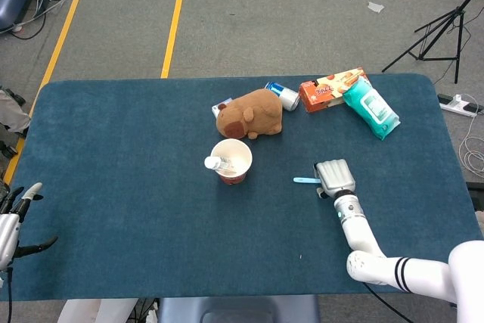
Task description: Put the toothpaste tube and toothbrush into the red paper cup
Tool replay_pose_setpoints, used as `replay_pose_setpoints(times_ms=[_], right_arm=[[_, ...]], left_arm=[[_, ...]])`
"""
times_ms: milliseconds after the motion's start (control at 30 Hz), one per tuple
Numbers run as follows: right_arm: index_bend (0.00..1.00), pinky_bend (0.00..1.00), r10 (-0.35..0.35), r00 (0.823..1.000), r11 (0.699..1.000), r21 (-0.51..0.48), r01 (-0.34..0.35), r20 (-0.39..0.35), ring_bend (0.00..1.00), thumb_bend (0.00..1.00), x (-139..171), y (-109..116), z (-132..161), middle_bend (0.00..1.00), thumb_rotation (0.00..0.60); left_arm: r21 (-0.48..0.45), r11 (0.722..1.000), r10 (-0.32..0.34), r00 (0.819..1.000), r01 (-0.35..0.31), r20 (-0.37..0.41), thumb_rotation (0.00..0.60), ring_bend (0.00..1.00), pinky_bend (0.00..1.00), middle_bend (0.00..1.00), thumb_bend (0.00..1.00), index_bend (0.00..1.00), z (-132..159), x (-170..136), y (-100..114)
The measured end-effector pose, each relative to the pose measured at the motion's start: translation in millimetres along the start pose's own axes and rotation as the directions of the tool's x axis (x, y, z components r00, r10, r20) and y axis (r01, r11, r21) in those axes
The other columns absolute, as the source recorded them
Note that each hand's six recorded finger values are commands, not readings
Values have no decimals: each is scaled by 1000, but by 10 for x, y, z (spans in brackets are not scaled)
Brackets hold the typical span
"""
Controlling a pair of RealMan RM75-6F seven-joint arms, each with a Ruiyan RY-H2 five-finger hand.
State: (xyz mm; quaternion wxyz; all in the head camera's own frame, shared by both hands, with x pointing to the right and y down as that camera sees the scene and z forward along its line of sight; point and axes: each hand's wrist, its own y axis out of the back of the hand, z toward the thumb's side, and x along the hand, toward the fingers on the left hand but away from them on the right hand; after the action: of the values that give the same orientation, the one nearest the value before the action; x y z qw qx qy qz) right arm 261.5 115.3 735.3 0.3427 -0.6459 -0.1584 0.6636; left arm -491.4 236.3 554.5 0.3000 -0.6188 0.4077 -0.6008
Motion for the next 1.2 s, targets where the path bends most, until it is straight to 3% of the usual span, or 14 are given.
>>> replay_pose_setpoints(times_ms=[1200], right_arm=[[486,1000,-7,1000,1000,12,7,-16,1000,239,-207,-21,267,1000,600]], left_arm=[[-12,1000,3,1000,-3,0,600,89,111,266,0,73,-12,-18,35]])
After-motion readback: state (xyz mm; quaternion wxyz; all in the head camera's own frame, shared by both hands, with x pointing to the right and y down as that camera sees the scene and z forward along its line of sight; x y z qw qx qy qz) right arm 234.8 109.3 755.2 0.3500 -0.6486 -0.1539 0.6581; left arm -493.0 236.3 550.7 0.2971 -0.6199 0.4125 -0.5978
